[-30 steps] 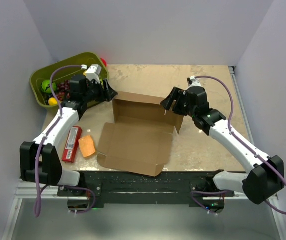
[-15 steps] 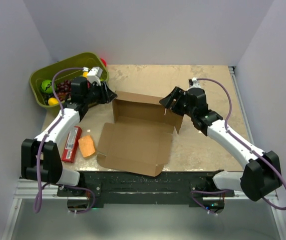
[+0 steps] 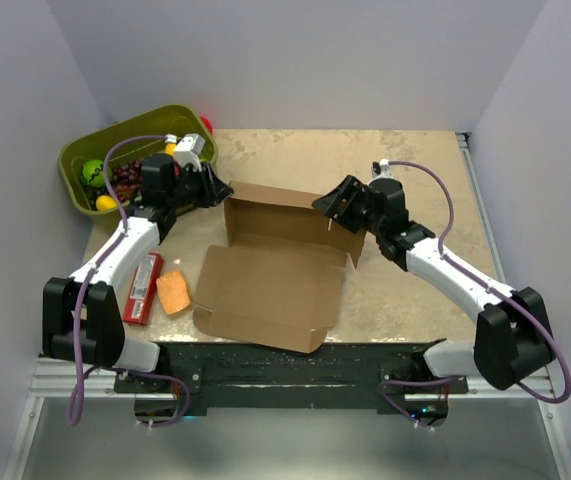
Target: Fold the paper box
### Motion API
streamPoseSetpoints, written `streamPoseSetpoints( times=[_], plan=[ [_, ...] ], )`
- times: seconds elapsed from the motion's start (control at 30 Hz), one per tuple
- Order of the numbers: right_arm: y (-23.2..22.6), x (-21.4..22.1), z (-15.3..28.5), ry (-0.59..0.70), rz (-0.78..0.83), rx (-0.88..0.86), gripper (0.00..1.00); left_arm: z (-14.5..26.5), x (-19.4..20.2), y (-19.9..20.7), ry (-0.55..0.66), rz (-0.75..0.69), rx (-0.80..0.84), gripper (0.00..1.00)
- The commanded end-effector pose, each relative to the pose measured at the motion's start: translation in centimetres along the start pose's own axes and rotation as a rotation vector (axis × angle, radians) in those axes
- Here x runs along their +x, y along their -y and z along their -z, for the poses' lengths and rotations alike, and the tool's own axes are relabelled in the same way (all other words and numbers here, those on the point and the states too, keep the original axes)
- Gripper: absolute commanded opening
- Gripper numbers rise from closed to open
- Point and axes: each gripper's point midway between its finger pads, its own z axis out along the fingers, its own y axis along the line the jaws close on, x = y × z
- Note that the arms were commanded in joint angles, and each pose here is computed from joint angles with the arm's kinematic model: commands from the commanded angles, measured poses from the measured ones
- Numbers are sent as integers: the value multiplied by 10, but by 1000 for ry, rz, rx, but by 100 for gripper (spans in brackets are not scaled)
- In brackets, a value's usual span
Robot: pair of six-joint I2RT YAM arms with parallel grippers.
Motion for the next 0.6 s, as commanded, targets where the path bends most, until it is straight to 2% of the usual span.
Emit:
streamPoseSetpoints(
  times=[0.0,0.37,0.57],
  plan=[
    [-18,-9,-3,46,-69,-93,63,2,8,-4,-18,5,-10,31],
    [-17,-20,-13,150,-267,-152,53,4,8,-2,-14,4,0,29],
    [-23,-33,-10,214,-322,-187,42,4,9,-1,-16,9,6,29]
  ],
)
